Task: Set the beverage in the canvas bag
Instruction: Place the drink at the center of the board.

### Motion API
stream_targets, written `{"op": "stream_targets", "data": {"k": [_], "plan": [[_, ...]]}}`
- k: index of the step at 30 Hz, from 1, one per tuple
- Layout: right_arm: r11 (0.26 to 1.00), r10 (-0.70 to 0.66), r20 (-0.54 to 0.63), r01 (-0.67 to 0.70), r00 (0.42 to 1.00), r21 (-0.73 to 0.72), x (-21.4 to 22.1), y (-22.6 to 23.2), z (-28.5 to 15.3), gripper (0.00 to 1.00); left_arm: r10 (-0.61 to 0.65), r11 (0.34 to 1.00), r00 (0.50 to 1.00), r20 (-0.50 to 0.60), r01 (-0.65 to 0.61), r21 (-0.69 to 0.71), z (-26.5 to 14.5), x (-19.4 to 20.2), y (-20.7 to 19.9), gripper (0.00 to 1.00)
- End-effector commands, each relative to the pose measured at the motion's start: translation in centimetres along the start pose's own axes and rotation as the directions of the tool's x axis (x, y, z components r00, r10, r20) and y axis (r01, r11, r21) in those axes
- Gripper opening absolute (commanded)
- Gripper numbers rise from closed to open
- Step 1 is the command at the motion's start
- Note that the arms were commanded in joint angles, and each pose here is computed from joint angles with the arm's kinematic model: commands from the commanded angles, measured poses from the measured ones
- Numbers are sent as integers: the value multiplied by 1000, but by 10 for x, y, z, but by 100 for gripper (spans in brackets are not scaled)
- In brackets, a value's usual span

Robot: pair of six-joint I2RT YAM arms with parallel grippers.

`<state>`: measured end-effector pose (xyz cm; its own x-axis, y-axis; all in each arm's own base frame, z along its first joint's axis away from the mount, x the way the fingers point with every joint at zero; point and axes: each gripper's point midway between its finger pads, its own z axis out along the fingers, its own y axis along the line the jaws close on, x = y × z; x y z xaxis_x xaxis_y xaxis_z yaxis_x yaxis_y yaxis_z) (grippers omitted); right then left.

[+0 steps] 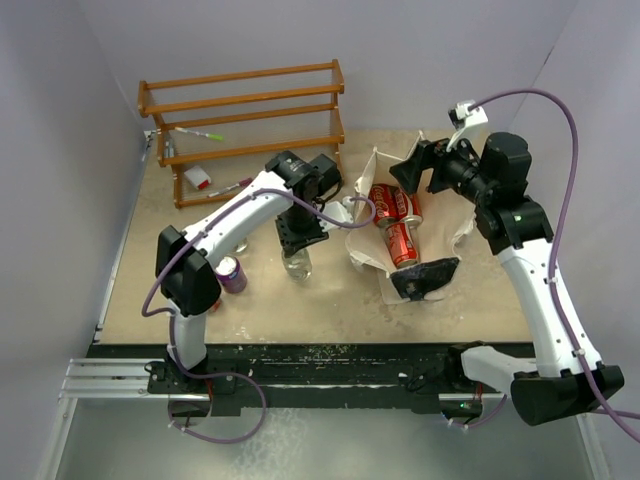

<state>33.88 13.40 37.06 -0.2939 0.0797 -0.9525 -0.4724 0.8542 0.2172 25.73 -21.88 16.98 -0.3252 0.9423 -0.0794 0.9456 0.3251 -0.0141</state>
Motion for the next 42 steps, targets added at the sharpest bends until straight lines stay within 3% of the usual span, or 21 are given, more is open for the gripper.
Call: {"op": "stream_targets", "data": {"k": [1, 6, 11, 16, 21, 27, 35, 42], "plan": [[999, -43, 29, 42, 999, 30, -4, -4, -11, 89, -9, 999, 999, -34, 8, -36, -2, 4, -4, 0], [998, -51, 24, 49, 998, 42, 0, -7, -13, 89, 3, 999, 998, -64, -5, -43, 7, 2, -6, 0], [997, -52, 21, 51, 998, 51, 3, -9, -14, 89, 12, 999, 996, -89, -16, -36, 13, 5, -13, 9], [997, -56, 17, 54, 998, 60, 5, -12, -15, 89, 21, 999, 994, -105, -24, -27, 14, 9, -21, 26], [996, -58, 7, 57, 998, 65, 9, -14, -15, 89, 13, 1000, 994, -105, -15, -16, 11, 15, -27, 51], [996, -64, -4, 64, 998, 68, 12, -16, -14, 89, 12, 1000, 997, -77, -13, -9, 4, 15, -31, 68], [988, -130, -51, 134, 990, 81, 25, -24, -13, 88, 22, 1000, 994, 108, -20, -16, -36, -10, -35, 100], [963, -222, -109, 235, 969, 133, 36, -42, -13, 86, 18, 999, 960, 280, -8, -39, -70, -13, -24, 99]]}}
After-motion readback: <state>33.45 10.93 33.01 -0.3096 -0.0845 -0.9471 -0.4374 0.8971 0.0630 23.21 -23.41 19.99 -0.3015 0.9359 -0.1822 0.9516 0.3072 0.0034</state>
